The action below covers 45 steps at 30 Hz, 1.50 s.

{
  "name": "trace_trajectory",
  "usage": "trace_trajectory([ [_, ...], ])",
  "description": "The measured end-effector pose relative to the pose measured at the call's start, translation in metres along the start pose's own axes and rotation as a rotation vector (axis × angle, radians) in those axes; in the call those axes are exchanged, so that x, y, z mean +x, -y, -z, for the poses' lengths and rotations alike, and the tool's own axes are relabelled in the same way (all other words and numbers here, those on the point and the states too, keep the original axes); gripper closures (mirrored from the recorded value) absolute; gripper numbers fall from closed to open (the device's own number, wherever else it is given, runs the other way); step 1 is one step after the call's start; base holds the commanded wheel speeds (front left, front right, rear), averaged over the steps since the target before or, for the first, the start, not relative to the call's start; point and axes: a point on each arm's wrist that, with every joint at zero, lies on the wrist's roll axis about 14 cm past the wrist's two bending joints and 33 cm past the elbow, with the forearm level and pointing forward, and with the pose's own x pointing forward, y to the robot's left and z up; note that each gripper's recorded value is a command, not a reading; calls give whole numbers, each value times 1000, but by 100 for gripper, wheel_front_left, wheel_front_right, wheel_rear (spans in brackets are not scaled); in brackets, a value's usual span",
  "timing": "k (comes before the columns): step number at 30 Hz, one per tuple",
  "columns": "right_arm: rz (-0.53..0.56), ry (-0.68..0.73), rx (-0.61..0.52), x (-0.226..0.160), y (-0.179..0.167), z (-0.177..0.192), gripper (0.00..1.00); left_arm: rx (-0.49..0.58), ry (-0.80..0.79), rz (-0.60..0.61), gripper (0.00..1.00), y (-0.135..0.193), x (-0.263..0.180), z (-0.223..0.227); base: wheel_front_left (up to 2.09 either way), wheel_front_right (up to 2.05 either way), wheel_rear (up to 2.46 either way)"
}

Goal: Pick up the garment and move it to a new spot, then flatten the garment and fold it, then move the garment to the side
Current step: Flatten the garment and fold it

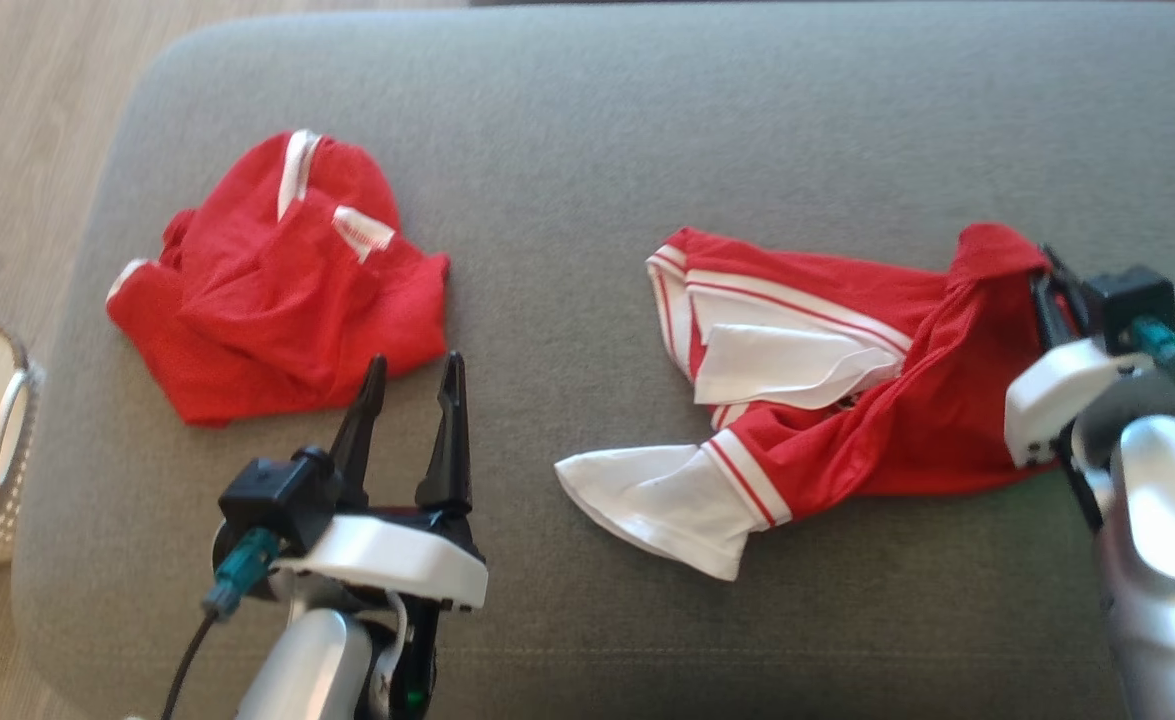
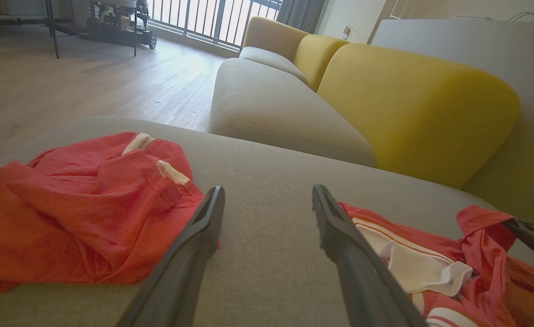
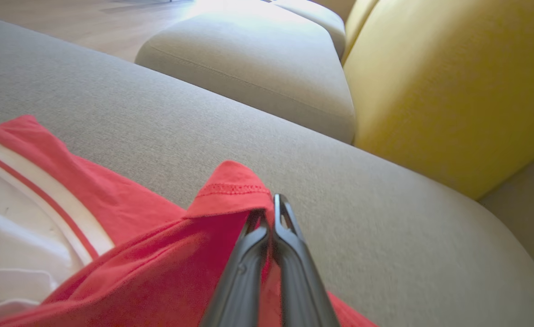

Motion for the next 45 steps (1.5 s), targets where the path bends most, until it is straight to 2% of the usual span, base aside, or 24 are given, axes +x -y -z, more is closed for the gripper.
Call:
trace_trajectory([
  [9,70,-196,171,-85,25,40,100,-14,-7,73,0,26,-8,3,0,0,0],
  [14,25,-359,295,-148,9,67,100,-18,-9,123,0,42,-4,4,0,0,0],
  [19,33,-392,378,-180,9,64,100,-10,-23,157,0,52,-4,9,0,0,0],
  [26,76,-336,422,-188,16,49,100,47,-88,207,0,60,-9,32,0,0,0],
  [37,99,-323,432,-186,16,53,100,225,-321,249,0,46,-37,106,0,0,0],
  [41,104,-324,437,-187,16,55,100,316,-368,276,0,42,-37,122,0,0,0],
  [45,110,-331,439,-188,17,57,100,358,-374,293,0,42,-29,125,0,0,0],
])
